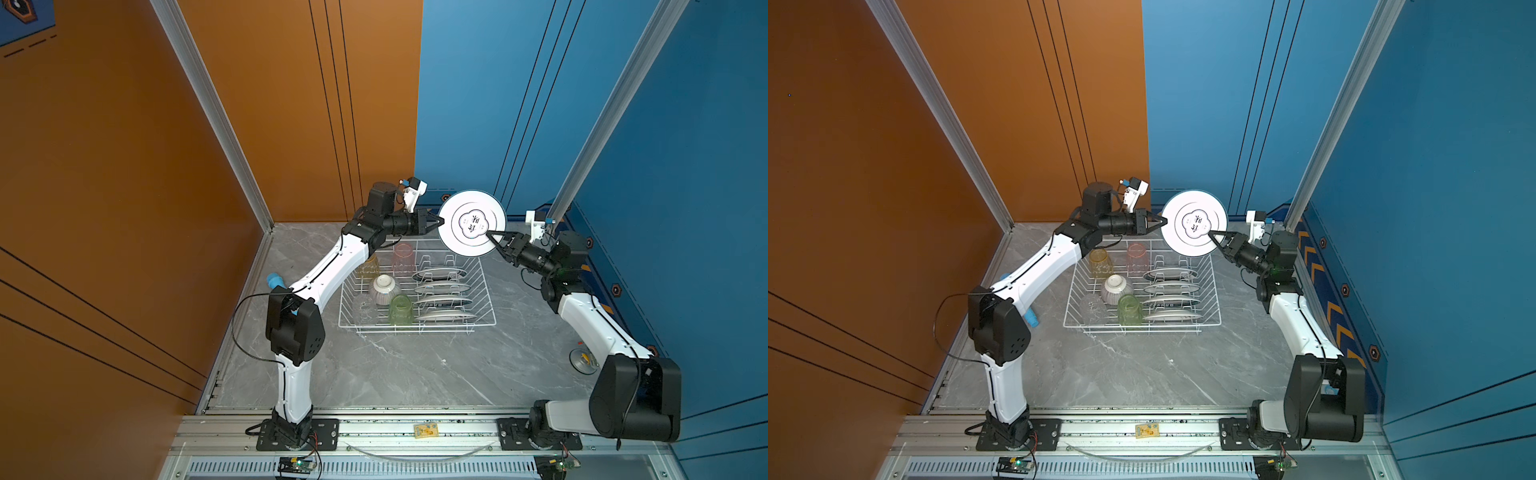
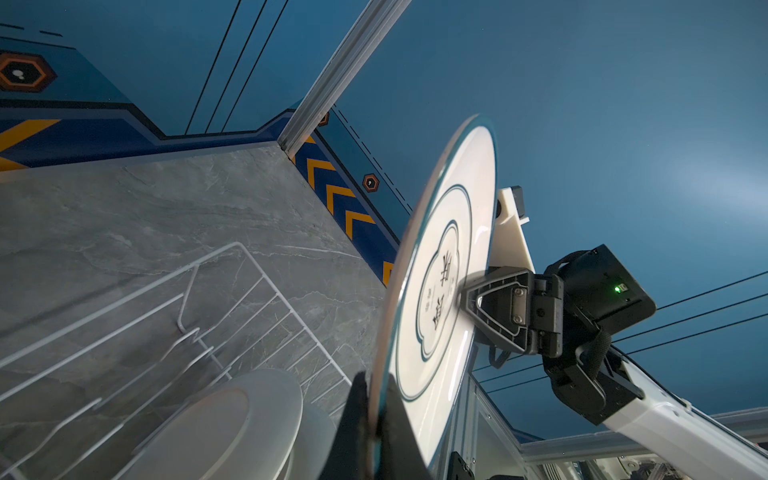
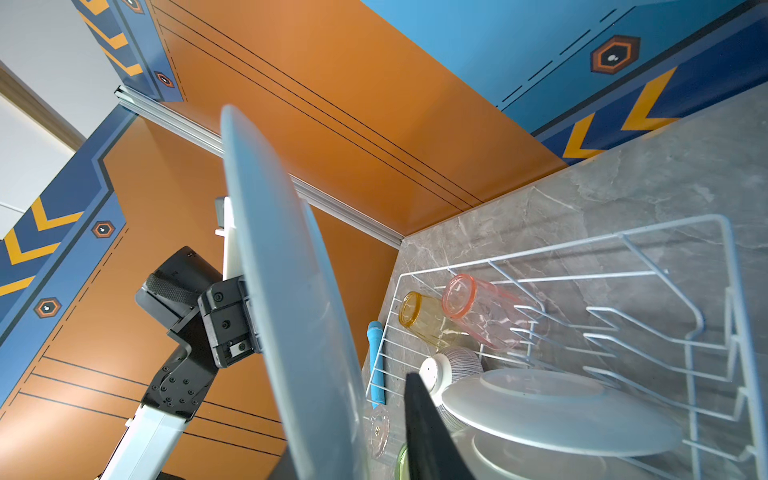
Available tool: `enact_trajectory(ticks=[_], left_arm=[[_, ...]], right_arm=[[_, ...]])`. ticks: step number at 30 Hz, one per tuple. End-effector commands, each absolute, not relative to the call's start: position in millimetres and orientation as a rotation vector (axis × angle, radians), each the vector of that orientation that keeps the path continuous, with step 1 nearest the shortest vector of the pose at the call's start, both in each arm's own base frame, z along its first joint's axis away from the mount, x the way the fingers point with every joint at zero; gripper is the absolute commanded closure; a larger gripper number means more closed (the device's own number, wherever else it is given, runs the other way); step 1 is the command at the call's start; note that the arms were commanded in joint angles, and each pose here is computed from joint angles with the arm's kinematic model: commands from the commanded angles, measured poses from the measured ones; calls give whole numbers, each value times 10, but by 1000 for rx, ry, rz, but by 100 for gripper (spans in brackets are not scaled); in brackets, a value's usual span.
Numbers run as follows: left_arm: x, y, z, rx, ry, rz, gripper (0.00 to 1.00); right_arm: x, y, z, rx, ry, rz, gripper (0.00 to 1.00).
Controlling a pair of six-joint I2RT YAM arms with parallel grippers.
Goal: Unload the mixed dishes from the dish rack
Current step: 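Grasp the plate's rim with the right gripper while the left gripper holds it, then carry the plate away with the right gripper while the left gripper releases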
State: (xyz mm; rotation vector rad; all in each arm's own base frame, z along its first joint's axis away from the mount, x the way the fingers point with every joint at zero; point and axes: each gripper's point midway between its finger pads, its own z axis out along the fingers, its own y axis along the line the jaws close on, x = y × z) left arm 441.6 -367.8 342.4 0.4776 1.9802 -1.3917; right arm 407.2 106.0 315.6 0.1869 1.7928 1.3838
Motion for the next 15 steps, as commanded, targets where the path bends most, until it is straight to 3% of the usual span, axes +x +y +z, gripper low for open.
enact_trajectory(ticks=[1,4,10,15], left_arm=[[4311,-3760,3570,527,1928,-1430,100],[4303,-3768,3528,534,1952,-1389,96],[4262,-3697,3417,552,2015,-1239,71],[4243,-3491,3367,570,2045,-1079,64]], right_arm=[[4077,1060,3205,171,1769,1395,83],[4072,1062,3222,171,1770,1396,99],[4080,932,3262,214,1755,1366,100],[4082,606,3233,304,1765,1296,100]])
